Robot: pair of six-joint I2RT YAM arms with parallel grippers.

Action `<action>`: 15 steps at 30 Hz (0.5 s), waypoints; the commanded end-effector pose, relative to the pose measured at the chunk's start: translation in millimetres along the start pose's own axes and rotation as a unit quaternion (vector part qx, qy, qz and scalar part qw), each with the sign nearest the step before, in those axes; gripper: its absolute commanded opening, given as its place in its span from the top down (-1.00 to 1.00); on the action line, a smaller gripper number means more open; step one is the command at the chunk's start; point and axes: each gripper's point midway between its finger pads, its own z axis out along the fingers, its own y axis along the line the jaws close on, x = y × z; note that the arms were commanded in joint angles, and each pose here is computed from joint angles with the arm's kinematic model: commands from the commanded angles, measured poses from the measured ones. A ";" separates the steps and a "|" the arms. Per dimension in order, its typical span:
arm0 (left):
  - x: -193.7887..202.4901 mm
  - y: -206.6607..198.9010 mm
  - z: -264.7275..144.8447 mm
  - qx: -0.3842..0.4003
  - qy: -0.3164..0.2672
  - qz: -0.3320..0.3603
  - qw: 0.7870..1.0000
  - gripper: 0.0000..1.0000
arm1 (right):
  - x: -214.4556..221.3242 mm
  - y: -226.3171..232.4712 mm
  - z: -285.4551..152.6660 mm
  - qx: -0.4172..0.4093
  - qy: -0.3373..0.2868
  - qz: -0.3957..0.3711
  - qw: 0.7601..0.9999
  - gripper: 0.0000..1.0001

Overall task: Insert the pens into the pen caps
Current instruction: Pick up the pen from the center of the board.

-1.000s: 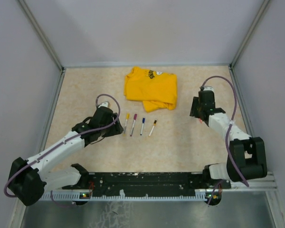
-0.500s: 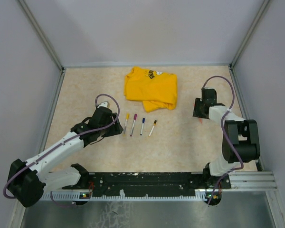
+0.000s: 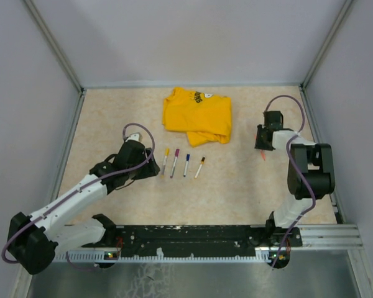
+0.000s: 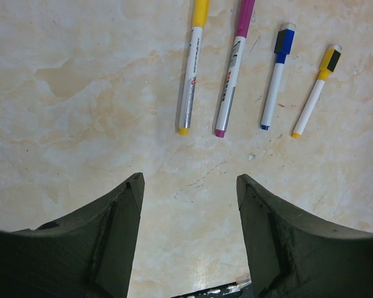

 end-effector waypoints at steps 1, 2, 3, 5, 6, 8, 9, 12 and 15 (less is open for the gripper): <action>-6.7 0.8 -5.6 0.001 -0.014 -0.008 1.000 -0.34 | -5.1 2.8 3.9 -0.008 0.004 -0.001 1.000 0.45; -5.9 1.2 -5.3 0.001 -0.013 -0.008 1.000 -0.35 | -3.2 3.2 4.4 -0.009 0.007 0.000 1.000 0.48; -5.9 1.0 -5.2 0.001 -0.013 -0.008 1.000 -0.35 | -1.3 3.0 4.5 -0.009 0.009 -0.001 1.000 0.53; -5.4 1.5 -4.9 0.000 -0.012 -0.005 1.000 -0.35 | 0.9 2.8 3.3 -0.009 0.012 -0.001 1.000 0.62; -5.4 1.6 -4.5 0.000 -0.012 -0.005 1.000 -0.35 | 0.2 2.4 1.7 -0.009 0.010 -0.001 1.000 0.66; -5.6 1.8 -4.3 0.000 -0.013 -0.003 1.000 -0.35 | -3.1 1.4 -4.4 -0.007 0.001 -0.001 1.000 0.74; -6.0 0.9 -4.5 0.002 -0.014 -0.003 1.000 -0.35 | -6.5 1.5 -8.4 -0.006 -0.007 0.000 1.000 0.77; -8.5 -3.1 -6.2 0.014 -0.019 -0.002 1.000 -0.35 | -20.6 1.4 -28.8 -0.008 -0.040 0.006 0.999 0.83; -15.4 -13.4 -11.7 0.047 -0.037 -0.001 0.998 -0.35 | -29.7 7.2 -50.1 -0.021 -0.075 0.007 0.997 0.84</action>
